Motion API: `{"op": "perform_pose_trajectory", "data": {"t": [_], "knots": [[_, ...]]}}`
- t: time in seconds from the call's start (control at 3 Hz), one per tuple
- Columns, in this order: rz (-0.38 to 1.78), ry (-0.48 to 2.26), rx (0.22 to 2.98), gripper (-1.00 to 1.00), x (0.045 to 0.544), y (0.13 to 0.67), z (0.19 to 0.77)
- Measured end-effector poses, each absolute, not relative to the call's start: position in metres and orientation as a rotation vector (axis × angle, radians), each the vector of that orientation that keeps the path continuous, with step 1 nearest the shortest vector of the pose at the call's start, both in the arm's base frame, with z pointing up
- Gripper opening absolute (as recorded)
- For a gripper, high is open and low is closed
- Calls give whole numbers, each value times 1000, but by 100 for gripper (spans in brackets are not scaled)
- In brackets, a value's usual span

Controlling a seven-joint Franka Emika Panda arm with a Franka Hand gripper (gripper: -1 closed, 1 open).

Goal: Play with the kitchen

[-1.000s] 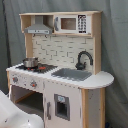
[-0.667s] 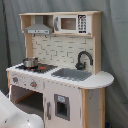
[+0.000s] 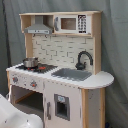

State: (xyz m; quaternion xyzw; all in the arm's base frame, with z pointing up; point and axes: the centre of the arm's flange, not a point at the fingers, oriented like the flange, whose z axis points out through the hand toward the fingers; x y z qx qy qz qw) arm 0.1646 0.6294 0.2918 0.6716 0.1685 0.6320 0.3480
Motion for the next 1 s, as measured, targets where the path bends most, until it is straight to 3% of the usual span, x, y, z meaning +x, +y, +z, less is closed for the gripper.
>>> {"op": "perform_pose_trajectory", "data": {"t": [1.0], "knots": [[1571, 506, 1549, 100, 143, 644, 362]]}}
